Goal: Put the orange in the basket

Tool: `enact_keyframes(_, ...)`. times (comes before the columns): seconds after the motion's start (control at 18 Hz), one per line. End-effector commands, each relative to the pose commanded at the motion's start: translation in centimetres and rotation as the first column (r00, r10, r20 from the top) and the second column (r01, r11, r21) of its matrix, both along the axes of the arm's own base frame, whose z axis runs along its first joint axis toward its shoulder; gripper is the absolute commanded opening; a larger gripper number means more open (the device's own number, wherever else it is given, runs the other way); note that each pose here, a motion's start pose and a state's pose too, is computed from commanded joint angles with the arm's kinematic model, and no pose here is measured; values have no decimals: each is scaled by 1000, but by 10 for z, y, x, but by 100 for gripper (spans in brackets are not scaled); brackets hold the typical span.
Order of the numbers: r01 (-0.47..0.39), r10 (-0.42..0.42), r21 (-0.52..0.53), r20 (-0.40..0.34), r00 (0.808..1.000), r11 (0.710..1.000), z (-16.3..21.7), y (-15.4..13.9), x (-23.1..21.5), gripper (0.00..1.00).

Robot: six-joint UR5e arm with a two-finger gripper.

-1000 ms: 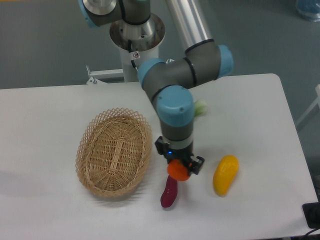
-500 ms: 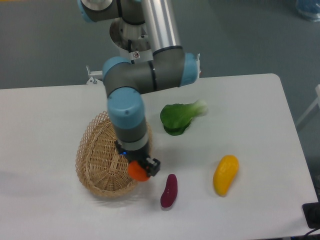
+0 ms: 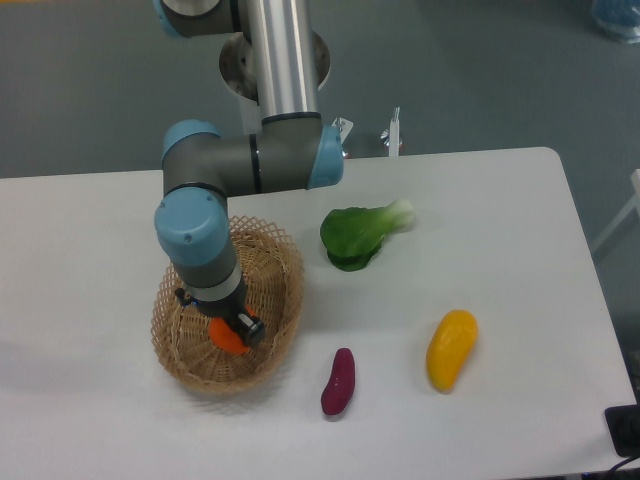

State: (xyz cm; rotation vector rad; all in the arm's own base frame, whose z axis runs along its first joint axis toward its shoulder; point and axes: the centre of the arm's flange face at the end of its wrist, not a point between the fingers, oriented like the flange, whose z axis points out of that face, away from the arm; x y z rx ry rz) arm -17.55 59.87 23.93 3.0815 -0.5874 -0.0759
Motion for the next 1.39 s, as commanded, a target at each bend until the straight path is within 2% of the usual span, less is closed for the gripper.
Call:
enact_keyframes(0.17, -16, 16, 4, 6, 1000, 1000, 3, -1, 3, 100)
enact_keyframes(0.61, -38, 38, 42, -14, 999, 998, 20, -3, -8, 100)
enact_keyframes(0.78, -113, 117, 92, -38, 992, 989, 46, -23, -63, 100)
enact_keyframes(1.06, -259, 269, 132, -59, 961, 957, 68, -66, -153, 100)
enact_keyframes(1.39, -268, 281, 131, -91, 955, 954, 75, -114, -242, 100)
